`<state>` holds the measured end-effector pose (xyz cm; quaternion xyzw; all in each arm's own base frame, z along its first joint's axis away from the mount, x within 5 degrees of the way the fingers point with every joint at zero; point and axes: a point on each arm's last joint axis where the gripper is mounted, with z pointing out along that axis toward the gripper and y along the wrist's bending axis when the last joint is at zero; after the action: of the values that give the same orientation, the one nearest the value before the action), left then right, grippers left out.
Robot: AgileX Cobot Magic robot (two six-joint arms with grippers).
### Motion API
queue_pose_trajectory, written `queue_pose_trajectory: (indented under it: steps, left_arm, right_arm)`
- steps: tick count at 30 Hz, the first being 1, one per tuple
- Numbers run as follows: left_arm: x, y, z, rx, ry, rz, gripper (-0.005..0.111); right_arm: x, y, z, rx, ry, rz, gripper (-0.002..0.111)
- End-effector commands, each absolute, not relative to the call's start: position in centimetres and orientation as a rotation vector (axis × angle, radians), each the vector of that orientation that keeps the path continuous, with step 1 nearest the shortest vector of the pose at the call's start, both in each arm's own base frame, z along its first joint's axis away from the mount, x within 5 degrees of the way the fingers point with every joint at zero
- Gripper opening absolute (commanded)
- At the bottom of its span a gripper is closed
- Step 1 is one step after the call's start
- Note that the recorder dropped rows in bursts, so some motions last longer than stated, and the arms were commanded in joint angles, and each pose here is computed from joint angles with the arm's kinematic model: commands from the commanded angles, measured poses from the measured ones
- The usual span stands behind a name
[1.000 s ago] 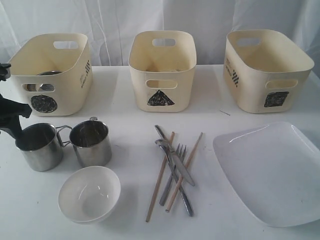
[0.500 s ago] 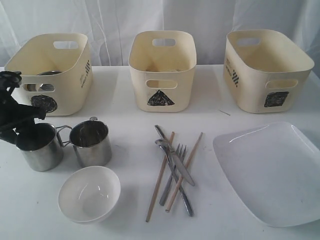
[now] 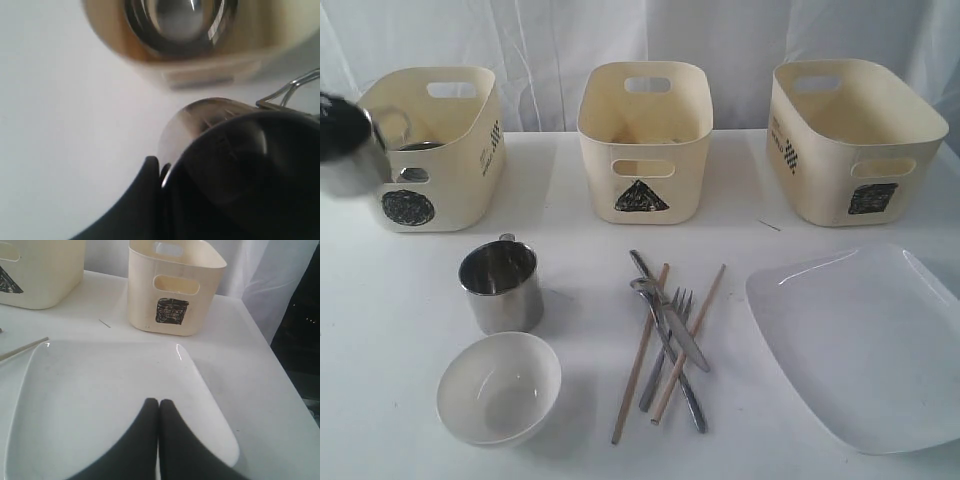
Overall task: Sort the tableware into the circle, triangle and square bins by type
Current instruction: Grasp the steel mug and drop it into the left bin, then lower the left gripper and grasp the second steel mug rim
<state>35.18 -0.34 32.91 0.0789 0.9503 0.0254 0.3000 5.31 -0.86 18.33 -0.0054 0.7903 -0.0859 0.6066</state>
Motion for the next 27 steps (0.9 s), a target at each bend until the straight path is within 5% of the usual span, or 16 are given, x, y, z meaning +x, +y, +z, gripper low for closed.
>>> queue_pose_trajectory:
  steps: [1,5,9,12,19,22,27]
  left_arm:
    - [32.7,-0.2,43.9,0.182,2.066,0.128,0.000]
    - [32.5,-0.3,48.8,0.142,1.619,0.126,0.000]
    - [34.3,-0.4,49.0,0.082,1.449,0.066,0.000]
    - [36.9,-0.5,46.4,0.085,1.519,0.065,0.000]
    - [45.0,-0.6,34.7,-0.033,1.794,-0.048,0.001]
    - [46.6,-0.6,31.2,-0.051,1.869,-0.059,0.013]
    - [47.1,-0.6,28.8,-0.104,1.979,-0.093,0.054]
  right_arm:
    - [5.3,-0.9,18.3,-0.027,1.821,-0.209,0.000]
    - [5.3,-0.9,18.3,-0.027,1.821,-0.209,0.000]
    - [5.3,-0.9,18.3,-0.027,1.821,-0.209,0.000]
    - [5.3,-0.9,18.3,-0.027,1.821,-0.209,0.000]
    - [5.3,-0.9,18.3,-0.027,1.821,-0.209,0.000]
    - [5.3,-0.9,18.3,-0.027,1.821,-0.209,0.000]
    - [5.3,-0.9,18.3,-0.027,1.821,-0.209,0.000]
